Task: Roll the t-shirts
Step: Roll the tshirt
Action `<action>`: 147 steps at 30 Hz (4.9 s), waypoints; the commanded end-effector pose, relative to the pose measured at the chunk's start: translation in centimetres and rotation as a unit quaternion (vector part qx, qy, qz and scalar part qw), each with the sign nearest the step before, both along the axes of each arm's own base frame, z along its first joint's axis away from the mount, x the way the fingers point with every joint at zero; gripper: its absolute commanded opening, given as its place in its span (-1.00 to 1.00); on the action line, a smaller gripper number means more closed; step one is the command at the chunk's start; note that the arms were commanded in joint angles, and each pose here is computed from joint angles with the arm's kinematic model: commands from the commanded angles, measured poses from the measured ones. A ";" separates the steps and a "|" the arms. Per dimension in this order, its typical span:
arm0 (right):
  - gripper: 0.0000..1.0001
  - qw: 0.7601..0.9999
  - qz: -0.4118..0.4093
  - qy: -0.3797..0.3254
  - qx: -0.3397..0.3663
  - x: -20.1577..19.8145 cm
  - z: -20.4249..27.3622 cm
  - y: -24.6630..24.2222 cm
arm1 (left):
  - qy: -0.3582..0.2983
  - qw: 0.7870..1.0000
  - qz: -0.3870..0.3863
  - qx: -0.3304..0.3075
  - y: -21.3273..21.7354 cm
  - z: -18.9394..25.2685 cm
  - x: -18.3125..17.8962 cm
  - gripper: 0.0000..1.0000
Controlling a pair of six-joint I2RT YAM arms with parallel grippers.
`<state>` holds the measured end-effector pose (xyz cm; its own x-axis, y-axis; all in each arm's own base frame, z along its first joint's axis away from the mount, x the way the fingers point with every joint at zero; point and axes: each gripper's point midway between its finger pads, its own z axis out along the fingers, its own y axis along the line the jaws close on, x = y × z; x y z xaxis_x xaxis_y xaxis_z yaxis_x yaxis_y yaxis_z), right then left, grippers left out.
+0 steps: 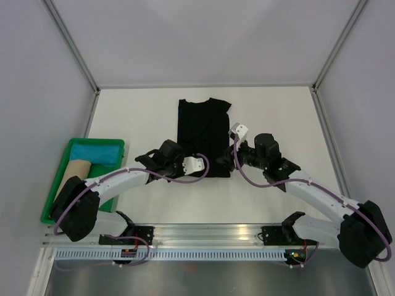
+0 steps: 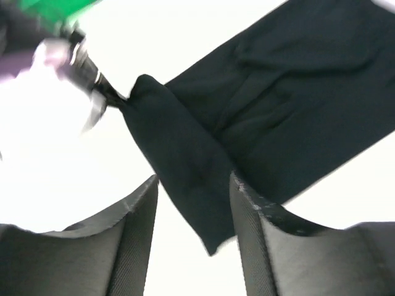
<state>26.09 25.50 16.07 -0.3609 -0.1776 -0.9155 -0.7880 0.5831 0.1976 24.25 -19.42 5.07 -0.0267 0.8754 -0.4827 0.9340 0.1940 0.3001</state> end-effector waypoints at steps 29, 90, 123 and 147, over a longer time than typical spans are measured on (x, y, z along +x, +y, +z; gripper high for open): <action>-0.99 0.897 0.233 -0.180 -0.330 -3.9 -10.9 -1.3 | 0.105 0.992 0.014 -0.069 0.1 2.9 -0.3 -0.95; -1.00 0.925 0.283 -0.092 -0.237 -3.7 -10.2 2.5 | 0.211 0.971 -0.001 -0.113 1.7 4.1 -2.5 -0.95; -0.10 0.964 0.146 0.205 -0.084 -3.6 -9.1 -1.2 | 0.240 0.960 0.114 -0.090 4.4 0.0 0.7 -0.95; -0.42 0.968 -0.036 0.237 0.077 -4.4 -9.1 3.2 | 0.242 0.955 0.135 -0.109 4.1 0.2 0.4 -0.78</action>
<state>20.09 27.20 5.51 -0.7767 -0.0648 -0.6265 -0.5322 0.5996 0.5978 23.36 -15.12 4.45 -0.5087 0.7112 -0.4852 0.8608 0.4313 -0.2702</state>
